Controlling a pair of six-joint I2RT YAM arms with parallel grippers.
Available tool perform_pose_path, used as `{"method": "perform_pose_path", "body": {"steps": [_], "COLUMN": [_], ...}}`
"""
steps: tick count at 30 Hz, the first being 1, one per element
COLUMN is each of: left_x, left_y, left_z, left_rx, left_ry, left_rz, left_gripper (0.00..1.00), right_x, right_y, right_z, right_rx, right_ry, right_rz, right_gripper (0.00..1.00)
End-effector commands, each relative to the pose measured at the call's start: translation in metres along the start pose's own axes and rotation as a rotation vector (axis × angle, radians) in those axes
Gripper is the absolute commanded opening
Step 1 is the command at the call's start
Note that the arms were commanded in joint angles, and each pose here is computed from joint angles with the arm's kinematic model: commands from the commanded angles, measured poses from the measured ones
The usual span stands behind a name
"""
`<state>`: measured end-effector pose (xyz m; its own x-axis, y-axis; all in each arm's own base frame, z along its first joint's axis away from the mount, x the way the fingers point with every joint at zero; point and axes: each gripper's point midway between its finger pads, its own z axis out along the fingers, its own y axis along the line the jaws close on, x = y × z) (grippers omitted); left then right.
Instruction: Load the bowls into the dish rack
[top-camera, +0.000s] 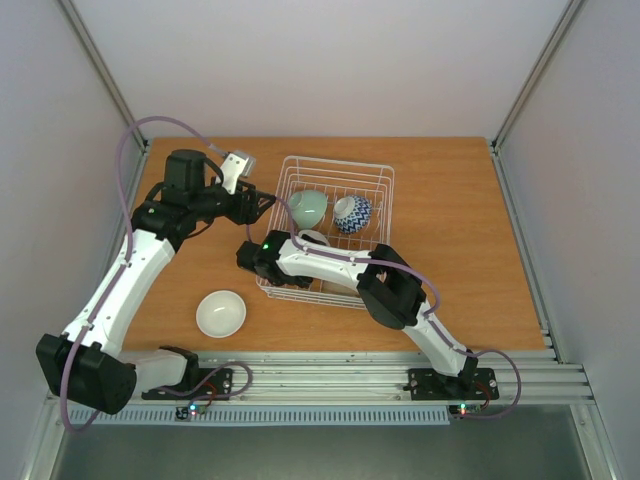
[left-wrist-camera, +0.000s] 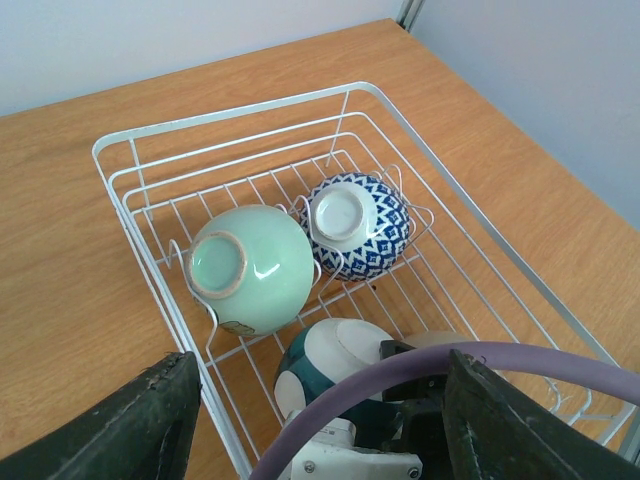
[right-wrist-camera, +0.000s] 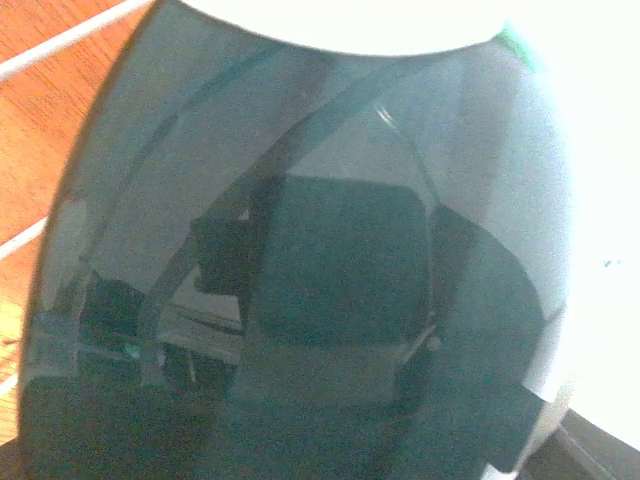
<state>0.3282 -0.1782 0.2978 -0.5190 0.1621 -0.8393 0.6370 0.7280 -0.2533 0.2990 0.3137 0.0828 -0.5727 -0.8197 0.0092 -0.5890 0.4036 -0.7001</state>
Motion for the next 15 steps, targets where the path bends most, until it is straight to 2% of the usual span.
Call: {"method": "perform_pose_path", "body": {"steps": [1,3,4,5,7,8,15], "left_x": [-0.004,-0.004,-0.004,-0.004,-0.004,-0.004,-0.003], "left_y": [-0.004,-0.004,-0.004,-0.004,-0.003,-0.004,-0.003], "left_z": [-0.001,-0.001,-0.002,-0.002,-0.002,-0.002,-0.002], "left_rx": [0.015,0.014,0.012,0.012,0.010,0.009,0.009], "left_ry": [-0.025,-0.025,-0.025,-0.026,-0.025,-0.026,-0.025], "left_rz": [0.017,0.017,0.015,0.018,0.018,0.020,0.019], "left_gripper": [0.66,0.66,0.66,0.66,0.66,0.66,0.66], "right_x": [-0.009,-0.009,-0.009,-0.010,-0.010,-0.010,-0.014], "right_y": [-0.014,-0.013,-0.013,-0.012,-0.011,-0.010,-0.006], "right_z": [-0.015,-0.016,-0.017,-0.017,-0.019,-0.020,-0.026], "right_rx": [0.032,0.027,0.021,0.019,0.007,0.001,-0.053], "right_ry": [-0.048,-0.053,-0.058,-0.062,-0.070,-0.074,-0.110], "right_rz": [0.028,0.026,0.029,0.028,0.030,0.030,0.047], "right_gripper": [0.62,0.68,0.75,0.77,0.91,0.95,0.98]}}
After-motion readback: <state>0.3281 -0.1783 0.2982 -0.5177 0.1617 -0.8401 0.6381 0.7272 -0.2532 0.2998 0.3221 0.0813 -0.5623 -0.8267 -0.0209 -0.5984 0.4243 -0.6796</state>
